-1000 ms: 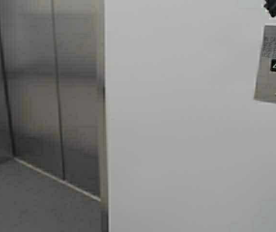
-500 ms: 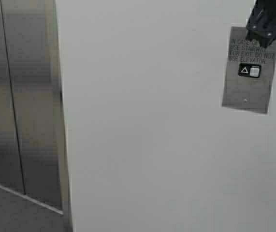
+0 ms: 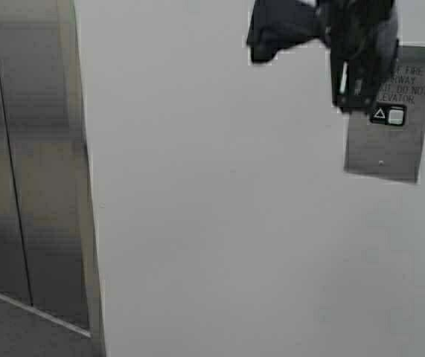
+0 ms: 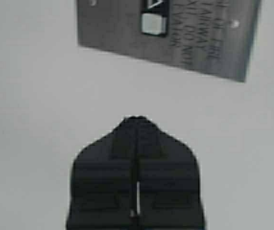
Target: Navigate to elevator, push the call button, then enter the elevator
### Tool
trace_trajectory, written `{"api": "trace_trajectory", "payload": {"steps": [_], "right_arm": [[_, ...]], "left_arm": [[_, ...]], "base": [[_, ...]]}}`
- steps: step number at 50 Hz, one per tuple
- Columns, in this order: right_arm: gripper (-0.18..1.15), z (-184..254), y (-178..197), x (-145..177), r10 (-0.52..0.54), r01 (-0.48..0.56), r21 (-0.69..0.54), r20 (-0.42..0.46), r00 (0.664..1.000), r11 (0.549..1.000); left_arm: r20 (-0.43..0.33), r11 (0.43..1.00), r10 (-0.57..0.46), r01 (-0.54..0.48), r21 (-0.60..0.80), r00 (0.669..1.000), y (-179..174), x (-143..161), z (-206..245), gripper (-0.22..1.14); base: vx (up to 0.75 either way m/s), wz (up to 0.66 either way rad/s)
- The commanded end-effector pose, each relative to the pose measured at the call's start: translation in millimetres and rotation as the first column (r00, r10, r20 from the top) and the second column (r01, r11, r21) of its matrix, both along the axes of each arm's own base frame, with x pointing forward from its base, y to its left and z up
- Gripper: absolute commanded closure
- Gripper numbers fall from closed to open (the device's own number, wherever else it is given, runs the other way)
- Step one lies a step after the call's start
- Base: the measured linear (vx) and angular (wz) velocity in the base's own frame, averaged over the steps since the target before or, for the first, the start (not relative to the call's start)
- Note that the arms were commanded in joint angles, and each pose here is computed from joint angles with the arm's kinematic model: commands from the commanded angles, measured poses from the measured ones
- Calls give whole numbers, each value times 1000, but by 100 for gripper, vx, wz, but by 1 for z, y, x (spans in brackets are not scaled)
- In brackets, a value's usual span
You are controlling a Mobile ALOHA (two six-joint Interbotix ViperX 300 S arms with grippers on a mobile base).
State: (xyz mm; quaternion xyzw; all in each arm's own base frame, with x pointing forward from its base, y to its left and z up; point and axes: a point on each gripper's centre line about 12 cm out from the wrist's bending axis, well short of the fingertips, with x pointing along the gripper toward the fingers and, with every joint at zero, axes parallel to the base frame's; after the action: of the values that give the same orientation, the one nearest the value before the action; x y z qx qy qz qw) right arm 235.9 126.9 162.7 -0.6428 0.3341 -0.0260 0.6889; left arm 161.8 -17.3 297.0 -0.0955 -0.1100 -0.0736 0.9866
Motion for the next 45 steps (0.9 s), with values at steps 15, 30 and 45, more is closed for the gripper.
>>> {"api": "trace_trajectory", "payload": {"steps": [15,30,45], "right_arm": [[91,-27,-22,13,-44,48,-61,64,997,997],[91,-29,-37,27,-65,73,-82,95,993,994],[91,-54,-45,40,-75,84,-99,97,993,991]], "left_arm": [[46,1000,-1,2,-6,999,0,-2,14,89],[42,1000,-2,2,-1,999,0,-1,12,89],[47,1000,-4,4,-9,999,0,-2,13,89]], "base": [[7,0],[8,-2],[6,-1]]}}
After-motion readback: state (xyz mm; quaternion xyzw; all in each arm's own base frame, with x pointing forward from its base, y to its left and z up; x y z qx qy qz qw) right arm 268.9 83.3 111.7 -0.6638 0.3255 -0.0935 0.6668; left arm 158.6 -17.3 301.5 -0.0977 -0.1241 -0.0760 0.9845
